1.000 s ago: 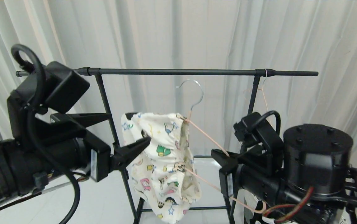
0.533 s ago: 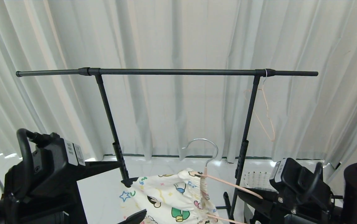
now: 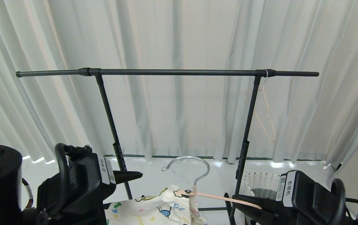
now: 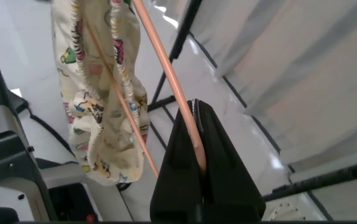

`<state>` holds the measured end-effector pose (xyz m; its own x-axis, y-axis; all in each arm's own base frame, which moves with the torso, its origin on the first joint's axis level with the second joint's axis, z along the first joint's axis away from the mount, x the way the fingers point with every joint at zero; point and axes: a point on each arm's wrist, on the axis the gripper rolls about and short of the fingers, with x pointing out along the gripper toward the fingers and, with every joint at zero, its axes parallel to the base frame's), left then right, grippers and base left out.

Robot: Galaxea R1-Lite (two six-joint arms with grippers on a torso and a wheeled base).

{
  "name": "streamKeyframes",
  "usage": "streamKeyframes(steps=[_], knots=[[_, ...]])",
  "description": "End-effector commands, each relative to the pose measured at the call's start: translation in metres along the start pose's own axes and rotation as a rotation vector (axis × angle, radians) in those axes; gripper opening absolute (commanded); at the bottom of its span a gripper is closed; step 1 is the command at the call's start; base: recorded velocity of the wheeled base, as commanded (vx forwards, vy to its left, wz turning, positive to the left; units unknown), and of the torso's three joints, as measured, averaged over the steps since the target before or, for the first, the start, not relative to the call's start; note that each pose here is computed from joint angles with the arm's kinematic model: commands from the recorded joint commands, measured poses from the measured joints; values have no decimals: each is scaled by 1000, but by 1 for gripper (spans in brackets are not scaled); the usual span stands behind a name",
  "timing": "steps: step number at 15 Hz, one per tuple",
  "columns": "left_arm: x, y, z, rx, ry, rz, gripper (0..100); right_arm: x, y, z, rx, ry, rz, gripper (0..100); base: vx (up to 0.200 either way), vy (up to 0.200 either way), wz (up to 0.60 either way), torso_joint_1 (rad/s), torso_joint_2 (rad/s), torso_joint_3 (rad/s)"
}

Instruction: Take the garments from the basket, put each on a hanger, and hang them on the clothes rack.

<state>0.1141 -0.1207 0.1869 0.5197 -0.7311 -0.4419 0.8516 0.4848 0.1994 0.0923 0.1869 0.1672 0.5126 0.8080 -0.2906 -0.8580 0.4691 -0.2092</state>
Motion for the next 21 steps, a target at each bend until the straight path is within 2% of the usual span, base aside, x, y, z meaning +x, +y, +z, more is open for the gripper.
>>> streamKeyframes(steps=[1, 5, 6, 12, 14, 15, 19, 21], knots=[[8, 1, -3, -5, 34, -2, 100, 3, 6, 11, -15, -36, 23, 0, 0, 0, 0, 0, 0, 0], [12, 2, -2, -4, 35, 14, 100, 5, 12, 19, -39, -61, 50, 0, 0, 0, 0, 0, 0, 0], [12, 2, -2, -4, 35, 19, 0, 4, 13, 19, -41, -63, 52, 0, 0, 0, 0, 0, 0, 0], [11, 2, 0, -1, 24, 19, 0, 6, 14, 18, -44, -54, 52, 0, 0, 0, 0, 0, 0, 0], [12, 2, -1, -4, 28, 19, 0, 10, 14, 16, -56, -35, 23, 0, 0, 0, 0, 0, 0, 0], [12, 2, -2, -4, 30, 19, 0, 11, 14, 15, -57, -26, 11, 100, 0, 0, 0, 0, 0, 0], [13, 2, -13, -16, 82, 62, 0, 10, 7, 10, -84, 9, -89, 100, 0, 0, 0, 0, 0, 0], [16, 9, -25, -43, 163, 168, 0, 9, 3, 5, -98, 29, -119, 100, 0, 0, 0, 0, 0, 0]])
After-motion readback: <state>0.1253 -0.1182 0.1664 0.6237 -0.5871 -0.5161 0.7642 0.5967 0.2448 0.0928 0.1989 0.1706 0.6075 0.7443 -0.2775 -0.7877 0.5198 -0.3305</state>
